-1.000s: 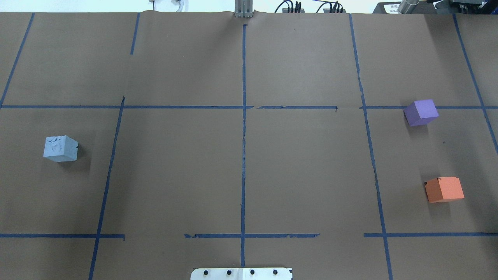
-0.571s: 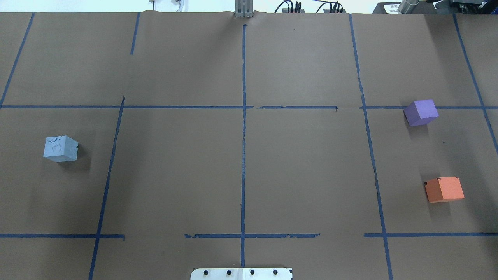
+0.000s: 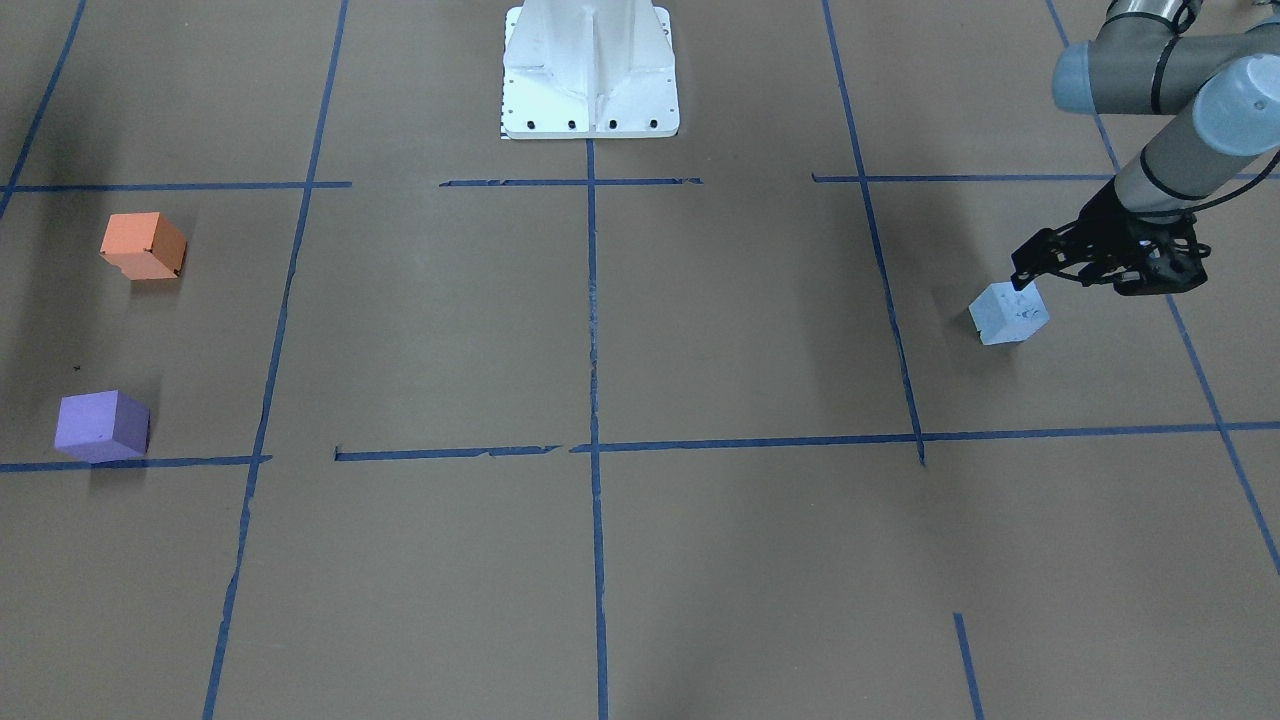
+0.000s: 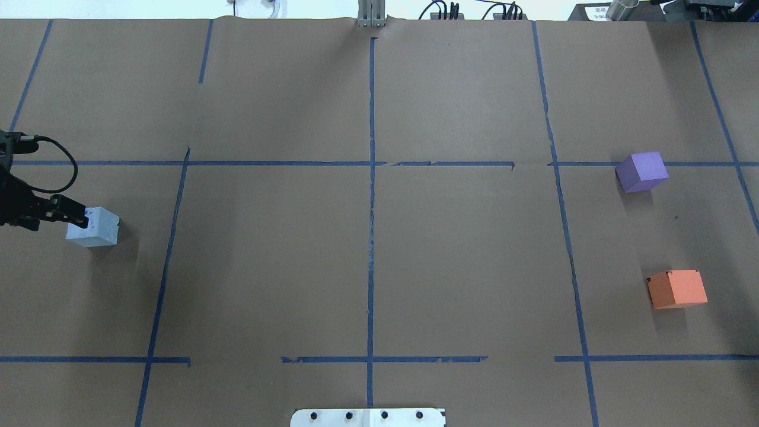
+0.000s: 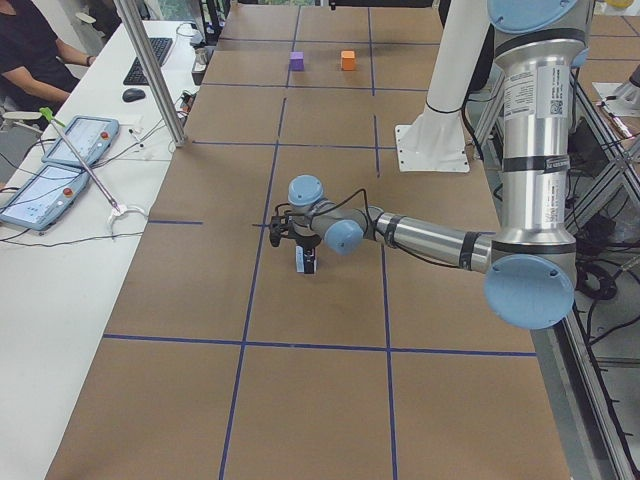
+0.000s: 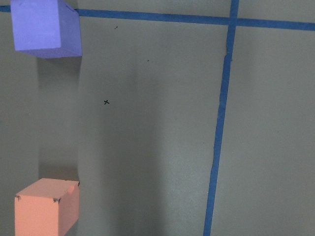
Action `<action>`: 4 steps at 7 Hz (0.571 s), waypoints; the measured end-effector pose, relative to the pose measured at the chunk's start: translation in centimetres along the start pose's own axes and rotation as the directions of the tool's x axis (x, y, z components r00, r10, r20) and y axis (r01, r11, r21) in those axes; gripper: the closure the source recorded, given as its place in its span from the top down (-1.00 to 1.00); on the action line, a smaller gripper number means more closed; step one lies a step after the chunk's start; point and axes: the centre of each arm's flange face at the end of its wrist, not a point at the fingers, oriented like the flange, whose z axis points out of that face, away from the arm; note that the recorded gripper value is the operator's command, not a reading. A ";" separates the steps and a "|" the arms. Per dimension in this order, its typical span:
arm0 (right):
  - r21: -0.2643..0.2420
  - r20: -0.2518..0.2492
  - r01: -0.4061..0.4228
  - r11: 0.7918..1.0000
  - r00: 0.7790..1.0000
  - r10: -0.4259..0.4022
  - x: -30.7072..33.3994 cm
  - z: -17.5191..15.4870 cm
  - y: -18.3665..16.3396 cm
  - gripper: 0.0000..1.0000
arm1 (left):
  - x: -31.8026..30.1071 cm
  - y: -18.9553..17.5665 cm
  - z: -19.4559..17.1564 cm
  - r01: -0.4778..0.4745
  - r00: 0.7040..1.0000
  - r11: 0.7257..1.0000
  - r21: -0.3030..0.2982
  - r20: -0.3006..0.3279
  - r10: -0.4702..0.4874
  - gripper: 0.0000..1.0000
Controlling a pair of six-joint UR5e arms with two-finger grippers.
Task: Place blue block between orange and purple blocks
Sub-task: 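Lower the left gripper onto the light blue cube and grasp it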
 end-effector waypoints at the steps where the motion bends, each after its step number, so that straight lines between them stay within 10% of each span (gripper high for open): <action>1: -0.001 0.000 0.000 1.000 1.000 0.000 0.0 0.0 0.0 1.00 | 1.1 -0.6 0.5 0.013 1.000 1.000 0.005 -0.002 -0.013 1.00; 3: -0.007 0.000 0.005 1.000 1.000 -0.005 -0.2 0.3 0.0 1.00 | 2.1 -0.4 2.6 0.020 1.000 1.000 -0.013 0.019 -0.020 1.00; 4: -0.009 0.000 0.007 1.000 1.000 -0.007 -0.3 0.4 -0.1 1.00 | 2.3 -0.2 4.0 0.013 0.999 1.000 -0.018 0.042 -0.013 0.32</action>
